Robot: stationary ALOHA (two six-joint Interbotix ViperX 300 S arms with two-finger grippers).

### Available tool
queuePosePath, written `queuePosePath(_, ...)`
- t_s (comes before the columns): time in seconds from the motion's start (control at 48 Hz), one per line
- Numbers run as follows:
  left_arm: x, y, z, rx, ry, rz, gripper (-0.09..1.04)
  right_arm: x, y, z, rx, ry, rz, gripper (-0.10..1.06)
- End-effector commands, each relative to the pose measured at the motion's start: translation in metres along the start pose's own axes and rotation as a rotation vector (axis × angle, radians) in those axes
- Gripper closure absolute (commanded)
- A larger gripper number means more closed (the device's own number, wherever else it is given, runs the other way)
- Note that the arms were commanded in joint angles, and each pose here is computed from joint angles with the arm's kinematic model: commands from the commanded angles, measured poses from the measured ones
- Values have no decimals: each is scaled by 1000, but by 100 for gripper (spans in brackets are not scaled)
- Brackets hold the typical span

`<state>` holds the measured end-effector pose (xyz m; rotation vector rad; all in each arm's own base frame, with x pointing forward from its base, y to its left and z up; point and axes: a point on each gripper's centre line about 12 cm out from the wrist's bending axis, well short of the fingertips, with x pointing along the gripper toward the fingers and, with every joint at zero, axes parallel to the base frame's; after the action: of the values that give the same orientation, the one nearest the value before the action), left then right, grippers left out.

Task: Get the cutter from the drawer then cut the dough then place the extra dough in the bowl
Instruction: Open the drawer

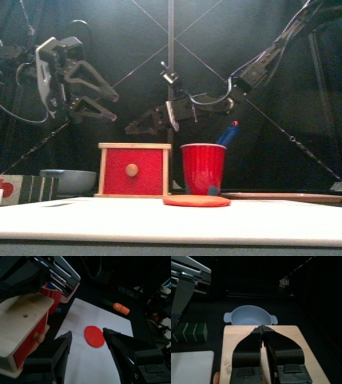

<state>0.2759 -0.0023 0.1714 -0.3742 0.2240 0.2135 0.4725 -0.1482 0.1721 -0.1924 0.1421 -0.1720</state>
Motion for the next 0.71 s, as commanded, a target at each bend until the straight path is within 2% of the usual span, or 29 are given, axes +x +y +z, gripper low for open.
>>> queuePosePath(0.021, 19, 1, 5, -87, -13, 72, 7, 12, -13, 13, -7, -16, -26, 78)
queuePosePath(0.167, 34, 10, -4, -194, 9, 184, 7, 20, -21, 7, -5, 25, -40, 78)
queuePosePath(0.375, 45, 27, -16, -319, 1, 344, 6, 21, -19, -6, -3, 79, -35, 78)
queuePosePath(0.562, 51, 31, -24, -341, 14, 385, 5, 22, -17, -18, 2, 105, -31, 78)
queuePosePath(0.708, 58, 35, -24, -418, -4, 434, 6, 23, -13, -20, 3, 109, -24, 78)
